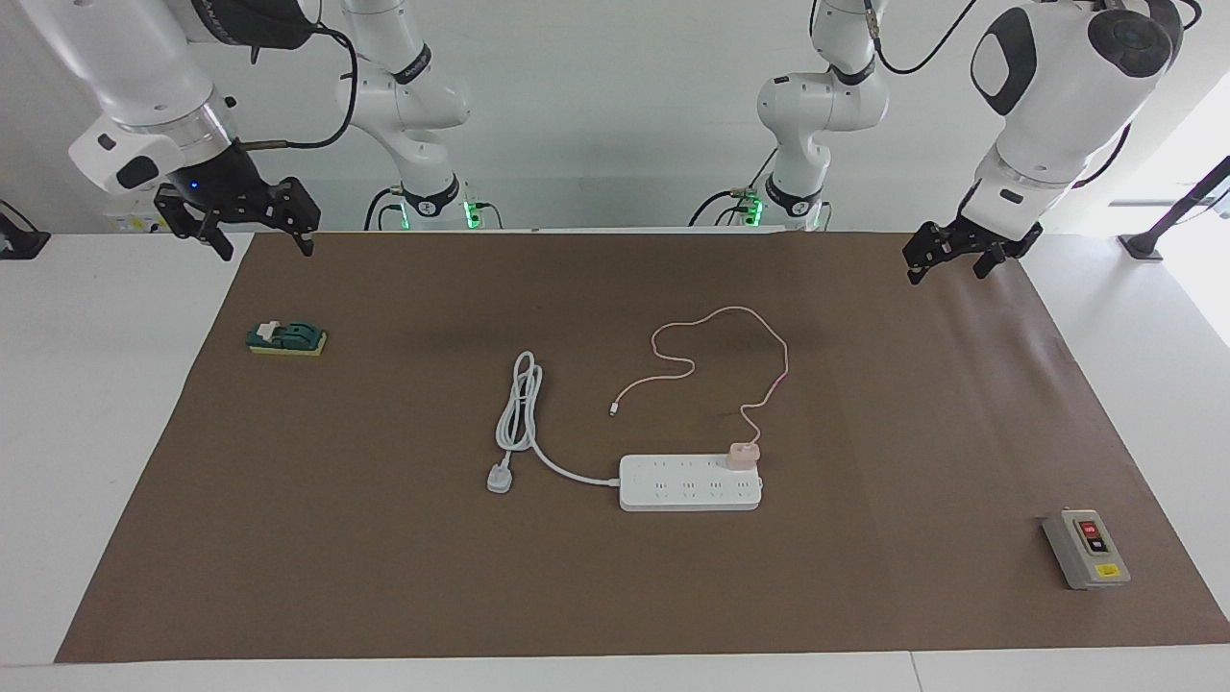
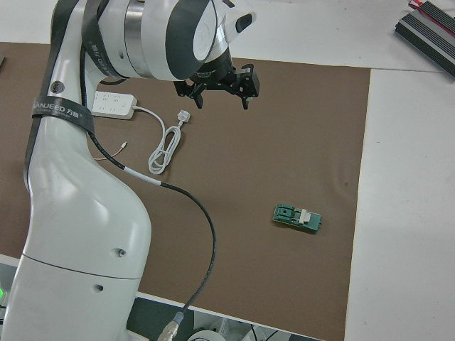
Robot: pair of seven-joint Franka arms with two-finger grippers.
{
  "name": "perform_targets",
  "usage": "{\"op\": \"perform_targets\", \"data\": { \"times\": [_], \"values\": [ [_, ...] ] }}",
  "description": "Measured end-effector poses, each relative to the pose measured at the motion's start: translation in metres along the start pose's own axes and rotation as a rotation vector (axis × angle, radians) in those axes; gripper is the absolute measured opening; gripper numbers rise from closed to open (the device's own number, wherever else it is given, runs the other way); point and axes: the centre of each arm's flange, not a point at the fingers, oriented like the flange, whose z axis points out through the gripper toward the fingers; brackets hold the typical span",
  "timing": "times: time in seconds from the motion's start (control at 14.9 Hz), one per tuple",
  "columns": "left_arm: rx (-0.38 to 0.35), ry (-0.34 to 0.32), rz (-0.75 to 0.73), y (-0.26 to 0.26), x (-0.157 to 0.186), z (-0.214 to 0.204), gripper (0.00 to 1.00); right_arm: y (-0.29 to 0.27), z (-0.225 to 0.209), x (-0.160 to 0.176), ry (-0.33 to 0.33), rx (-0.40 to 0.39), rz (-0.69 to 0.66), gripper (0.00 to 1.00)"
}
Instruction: Plug charger into power strip
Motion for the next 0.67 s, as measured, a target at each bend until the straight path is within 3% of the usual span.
{"op": "perform_targets", "data": {
  "times": [0.67],
  "values": [
    [-0.031, -0.009, 0.032, 0.0050, -0.0045, -0.0034, 1.00, 0.0000, -0.0001, -0.0001, 0.000, 0.000, 0.000, 1.00]
  ]
}}
